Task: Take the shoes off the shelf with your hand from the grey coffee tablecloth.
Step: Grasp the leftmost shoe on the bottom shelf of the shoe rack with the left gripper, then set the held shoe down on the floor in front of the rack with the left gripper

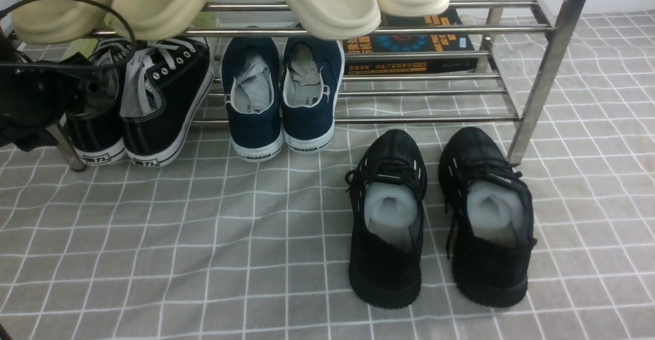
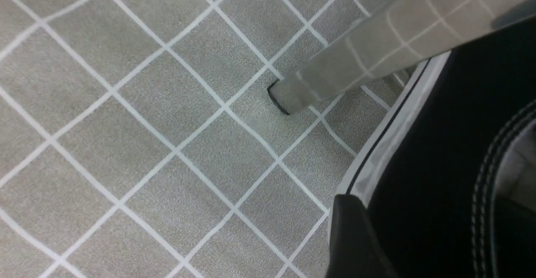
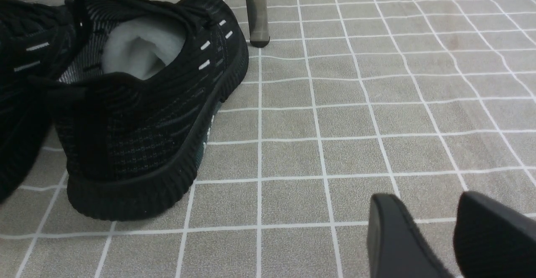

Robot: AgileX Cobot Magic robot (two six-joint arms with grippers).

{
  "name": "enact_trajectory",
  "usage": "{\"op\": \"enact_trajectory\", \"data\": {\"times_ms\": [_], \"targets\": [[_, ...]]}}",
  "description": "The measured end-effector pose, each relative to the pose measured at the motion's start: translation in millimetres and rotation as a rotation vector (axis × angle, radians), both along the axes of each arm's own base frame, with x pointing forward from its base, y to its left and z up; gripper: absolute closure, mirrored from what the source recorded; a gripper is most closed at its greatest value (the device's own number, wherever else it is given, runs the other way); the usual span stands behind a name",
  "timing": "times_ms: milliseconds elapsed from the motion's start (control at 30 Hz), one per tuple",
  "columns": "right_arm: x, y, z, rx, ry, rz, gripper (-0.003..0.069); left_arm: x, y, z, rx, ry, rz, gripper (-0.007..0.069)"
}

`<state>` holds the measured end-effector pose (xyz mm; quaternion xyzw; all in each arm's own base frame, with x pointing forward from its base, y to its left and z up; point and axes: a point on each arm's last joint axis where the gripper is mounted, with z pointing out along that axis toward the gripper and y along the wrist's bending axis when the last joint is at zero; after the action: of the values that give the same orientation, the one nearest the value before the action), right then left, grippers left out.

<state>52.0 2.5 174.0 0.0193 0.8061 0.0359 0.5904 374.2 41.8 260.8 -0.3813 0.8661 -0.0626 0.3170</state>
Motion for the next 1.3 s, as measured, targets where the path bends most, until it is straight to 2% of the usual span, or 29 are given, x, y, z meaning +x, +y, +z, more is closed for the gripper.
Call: {"op": "enact_trajectory", "data": {"times_ms": [133,167,200,267,367,533,800,1100,1300], "targets": [[0,0,0,0.0,0.0,0.0,0.042,3,0,-4,-0.003,-0.007,-0.002,0.0296],[0,0,0,0.0,0.0,0.0,0.042,4,0,-4,-0.005,-0.008,-0.001,0.0358],[0,0,0,0.0,0.0,0.0,0.042,4,0,-4,-0.006,-0.009,-0.002,0.0368],[0,0,0,0.0,0.0,0.0,0.042,4,0,-5,0.011,-0.002,-0.027,0.0526],[0,0,0,0.0,0.0,0.0,0.042,2,-1,-7,0.031,0.032,-0.066,0.0596],[0,0,0,0.0,0.0,0.0,0.042,-8,-4,-1,0.008,0.092,-0.077,0.0605],[0,0,0,0.0,0.0,0.0,0.042,-63,-8,49,0.011,0.211,-0.087,0.0603],[0,0,0,0.0,0.0,0.0,0.042,-130,-3,97,0.131,0.214,-0.043,0.0603],[0,0,0,0.0,0.0,0.0,0.042,-168,2,99,0.226,0.221,-0.027,0.0603]]}}
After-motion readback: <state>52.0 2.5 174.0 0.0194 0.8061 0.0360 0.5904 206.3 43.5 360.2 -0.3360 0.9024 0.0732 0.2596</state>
